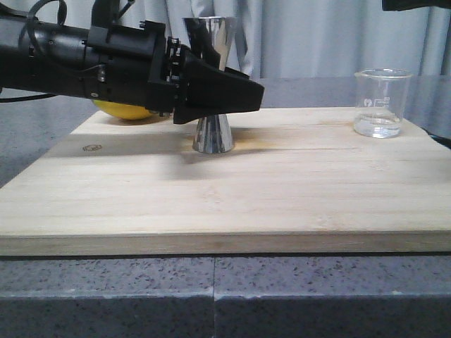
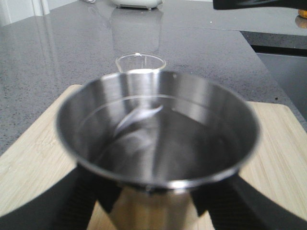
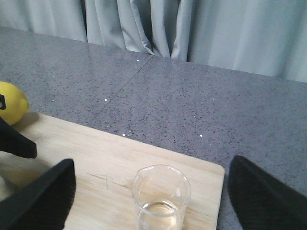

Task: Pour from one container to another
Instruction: 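Open the left gripper and pull it back from the jigger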

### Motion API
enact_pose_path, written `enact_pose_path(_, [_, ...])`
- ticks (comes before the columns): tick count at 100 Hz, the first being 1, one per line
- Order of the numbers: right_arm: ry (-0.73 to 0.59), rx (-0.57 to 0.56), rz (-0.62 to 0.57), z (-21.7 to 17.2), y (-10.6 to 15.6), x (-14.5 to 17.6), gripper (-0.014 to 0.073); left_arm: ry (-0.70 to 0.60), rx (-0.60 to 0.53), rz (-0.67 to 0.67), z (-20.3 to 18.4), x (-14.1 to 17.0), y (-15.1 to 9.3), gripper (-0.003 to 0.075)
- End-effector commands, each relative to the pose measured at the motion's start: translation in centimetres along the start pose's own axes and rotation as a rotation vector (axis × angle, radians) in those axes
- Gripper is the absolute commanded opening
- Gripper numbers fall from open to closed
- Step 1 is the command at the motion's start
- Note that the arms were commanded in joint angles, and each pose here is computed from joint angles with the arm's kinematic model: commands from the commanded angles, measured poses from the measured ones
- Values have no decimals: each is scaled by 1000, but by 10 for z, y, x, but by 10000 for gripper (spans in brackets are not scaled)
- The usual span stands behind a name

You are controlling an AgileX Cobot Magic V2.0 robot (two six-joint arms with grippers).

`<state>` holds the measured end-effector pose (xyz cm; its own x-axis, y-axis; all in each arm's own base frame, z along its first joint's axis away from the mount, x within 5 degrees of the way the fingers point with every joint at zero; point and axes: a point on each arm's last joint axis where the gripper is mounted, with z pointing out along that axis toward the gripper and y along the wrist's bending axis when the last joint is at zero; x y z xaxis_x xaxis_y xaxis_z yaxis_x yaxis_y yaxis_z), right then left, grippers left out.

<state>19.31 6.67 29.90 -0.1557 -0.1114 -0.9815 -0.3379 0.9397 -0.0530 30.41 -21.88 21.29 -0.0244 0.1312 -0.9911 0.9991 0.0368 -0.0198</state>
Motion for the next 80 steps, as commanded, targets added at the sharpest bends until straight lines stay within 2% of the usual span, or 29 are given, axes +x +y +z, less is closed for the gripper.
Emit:
enact_pose_path(1, [-129,9,-8,-4,-2,-23,586,-155,40,5,-3,-34,-6,479])
enact_pose_path(24, [-123,9,-8,-4,-2,-22,586,-91,29,18,-6,-39,-9,479])
enact_pose_path(41, [-123,9,-8,-4,-2,-22,586,15,14,10,-12,-43,-13,479])
enact_pose_path(64, [-117,9,-8,-4,-2,-22,586,157,-82,13,-23,-54,-16,479])
enact_pose_path(80, [-115,9,-8,-4,-2,-21,586,230,-101,18,-33,-63,-22,479])
